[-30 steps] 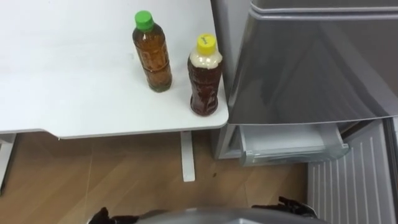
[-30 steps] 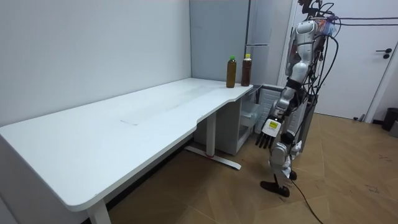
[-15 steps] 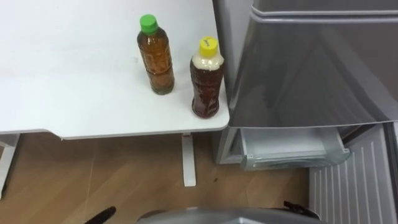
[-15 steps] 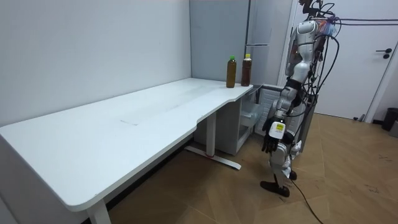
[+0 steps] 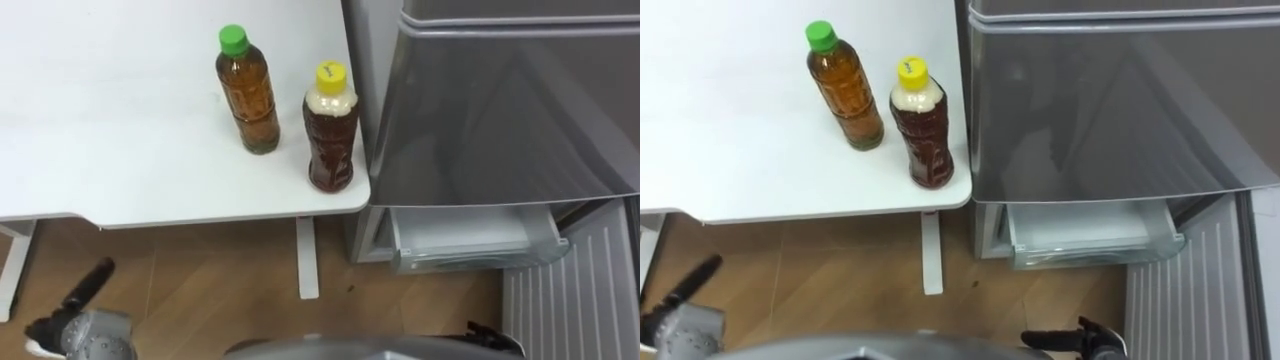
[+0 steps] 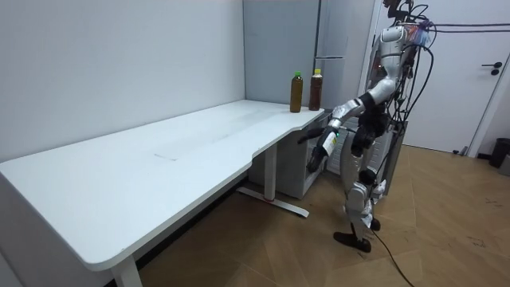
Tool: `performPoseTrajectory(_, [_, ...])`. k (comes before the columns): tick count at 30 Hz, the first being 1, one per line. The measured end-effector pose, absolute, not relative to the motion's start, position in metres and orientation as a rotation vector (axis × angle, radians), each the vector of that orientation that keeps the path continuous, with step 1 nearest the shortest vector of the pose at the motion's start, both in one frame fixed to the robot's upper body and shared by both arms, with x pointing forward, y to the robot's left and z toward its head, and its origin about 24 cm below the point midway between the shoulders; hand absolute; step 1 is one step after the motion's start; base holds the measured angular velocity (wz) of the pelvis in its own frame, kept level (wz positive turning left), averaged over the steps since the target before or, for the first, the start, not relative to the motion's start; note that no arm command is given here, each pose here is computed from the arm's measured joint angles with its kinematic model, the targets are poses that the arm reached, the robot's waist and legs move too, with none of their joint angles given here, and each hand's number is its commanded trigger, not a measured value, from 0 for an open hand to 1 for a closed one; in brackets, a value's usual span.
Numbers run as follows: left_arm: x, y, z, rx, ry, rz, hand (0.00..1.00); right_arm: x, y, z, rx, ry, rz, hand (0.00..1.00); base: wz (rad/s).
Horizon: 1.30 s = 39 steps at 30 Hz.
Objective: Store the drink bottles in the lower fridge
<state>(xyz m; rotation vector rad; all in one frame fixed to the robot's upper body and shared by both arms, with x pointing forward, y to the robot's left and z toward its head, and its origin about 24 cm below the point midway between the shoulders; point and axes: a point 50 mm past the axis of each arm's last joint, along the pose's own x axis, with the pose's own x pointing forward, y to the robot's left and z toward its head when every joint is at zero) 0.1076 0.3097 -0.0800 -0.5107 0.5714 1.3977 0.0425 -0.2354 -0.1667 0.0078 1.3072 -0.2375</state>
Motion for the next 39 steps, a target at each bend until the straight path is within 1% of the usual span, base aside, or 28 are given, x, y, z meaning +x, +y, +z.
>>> performPoseTrajectory(4, [0.126,0.320,-0.047,-0.427,0.406,1.428,0.00,0.038,-0.237,-0.166,-0.001,1.305,-0.262,0.00,-0.03])
performPoseTrajectory(8, [0.136,0.331,-0.015,-0.315,0.223,1.482,0.00,0.036,-0.238,-0.165,-0.010,1.287,-0.281,0.00,-0.01])
performPoseTrajectory(12, [0.136,0.340,0.010,-0.254,0.084,1.546,0.00,0.032,-0.239,-0.165,-0.009,1.283,-0.294,0.00,0.00])
performPoseTrajectory(18, [0.134,0.348,0.048,-0.058,-0.127,1.612,0.00,0.027,-0.240,-0.166,-0.006,1.292,-0.308,0.00,0.00])
performPoseTrajectory(23, [0.129,0.354,0.076,-0.068,-0.274,1.657,0.00,0.025,-0.242,-0.165,-0.006,1.286,-0.317,0.00,0.00])
performPoseTrajectory(27, [0.130,0.354,0.088,-0.039,-0.333,1.642,0.00,0.026,-0.242,-0.165,-0.006,1.282,-0.315,0.00,0.00])
performPoseTrajectory(30, [0.132,0.352,0.093,0.015,-0.359,1.595,0.00,0.025,-0.242,-0.165,0.001,1.278,-0.310,0.00,0.00])
performPoseTrajectory(33, [0.140,0.345,0.102,0.012,-0.397,1.493,0.00,0.025,-0.241,-0.165,0.010,1.274,-0.304,0.00,0.06])
performPoseTrajectory(35, [0.151,0.331,0.115,-0.002,-0.456,1.358,0.00,0.026,-0.241,-0.165,0.016,1.275,-0.297,0.00,0.10])
performPoseTrajectory(39, [0.166,0.310,0.127,-0.009,-0.498,1.148,0.00,0.033,-0.240,-0.165,0.026,1.261,-0.289,0.00,0.10])
